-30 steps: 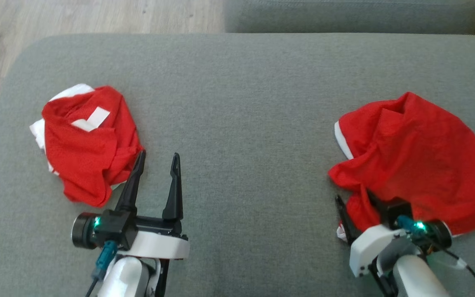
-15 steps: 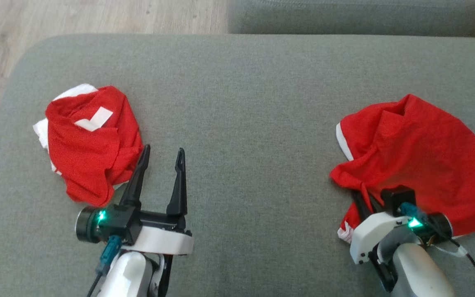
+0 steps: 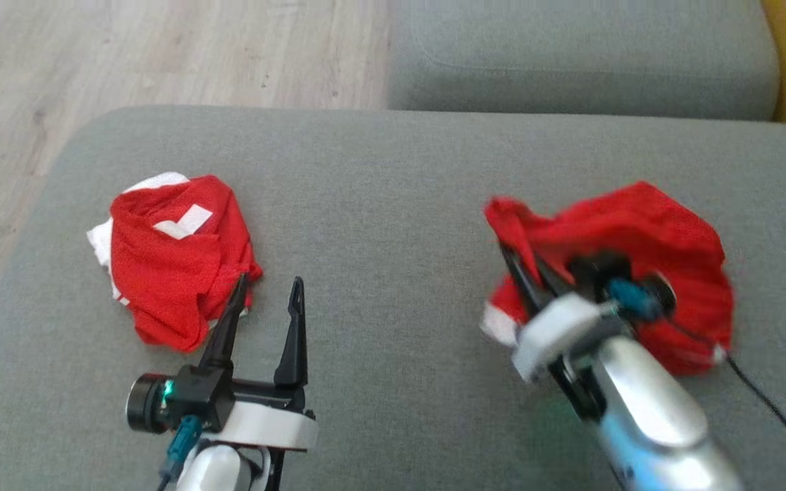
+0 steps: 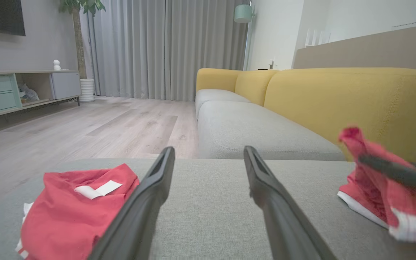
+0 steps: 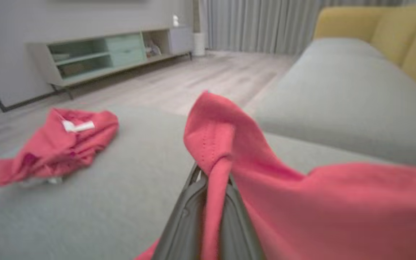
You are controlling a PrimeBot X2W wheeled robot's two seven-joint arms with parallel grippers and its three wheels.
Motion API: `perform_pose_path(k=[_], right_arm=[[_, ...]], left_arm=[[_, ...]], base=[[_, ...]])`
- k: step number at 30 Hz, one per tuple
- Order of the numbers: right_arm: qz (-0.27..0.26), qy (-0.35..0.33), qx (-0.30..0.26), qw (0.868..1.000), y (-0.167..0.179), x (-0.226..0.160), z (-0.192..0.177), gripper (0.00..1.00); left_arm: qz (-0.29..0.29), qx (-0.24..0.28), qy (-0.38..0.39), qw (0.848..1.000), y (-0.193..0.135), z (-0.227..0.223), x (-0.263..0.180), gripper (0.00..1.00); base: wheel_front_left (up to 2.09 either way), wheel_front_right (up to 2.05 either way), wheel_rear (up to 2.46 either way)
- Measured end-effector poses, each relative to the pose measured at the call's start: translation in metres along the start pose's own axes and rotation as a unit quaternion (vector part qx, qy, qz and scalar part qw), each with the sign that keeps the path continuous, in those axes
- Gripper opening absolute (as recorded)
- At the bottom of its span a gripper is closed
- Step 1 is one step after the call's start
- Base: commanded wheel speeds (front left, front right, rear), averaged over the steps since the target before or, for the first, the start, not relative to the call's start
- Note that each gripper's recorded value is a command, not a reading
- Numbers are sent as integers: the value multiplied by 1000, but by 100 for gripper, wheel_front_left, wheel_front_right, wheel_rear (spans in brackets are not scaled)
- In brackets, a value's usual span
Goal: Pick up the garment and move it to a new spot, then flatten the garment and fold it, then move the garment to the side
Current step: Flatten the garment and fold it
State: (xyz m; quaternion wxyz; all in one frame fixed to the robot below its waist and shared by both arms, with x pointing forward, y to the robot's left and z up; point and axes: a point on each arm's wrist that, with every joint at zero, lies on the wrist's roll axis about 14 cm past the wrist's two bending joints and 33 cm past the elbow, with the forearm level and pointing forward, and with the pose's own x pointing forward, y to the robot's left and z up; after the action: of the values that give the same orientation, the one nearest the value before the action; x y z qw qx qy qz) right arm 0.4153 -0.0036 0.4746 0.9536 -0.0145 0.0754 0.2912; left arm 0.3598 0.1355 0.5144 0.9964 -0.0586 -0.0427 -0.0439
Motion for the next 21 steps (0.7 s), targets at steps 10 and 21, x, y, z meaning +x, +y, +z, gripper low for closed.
perform_pose_path(k=[10,21], right_arm=[[65,-264,7,962,23,23,211,0],[-104,-219,137,960,-94,-10,146,0]], left_arm=[[19,-1,-15,1000,10,10,-11,100],[0,-5,-1,1000,-3,-1,-5,100]], base=[[0,0,0],[0,0,0]])
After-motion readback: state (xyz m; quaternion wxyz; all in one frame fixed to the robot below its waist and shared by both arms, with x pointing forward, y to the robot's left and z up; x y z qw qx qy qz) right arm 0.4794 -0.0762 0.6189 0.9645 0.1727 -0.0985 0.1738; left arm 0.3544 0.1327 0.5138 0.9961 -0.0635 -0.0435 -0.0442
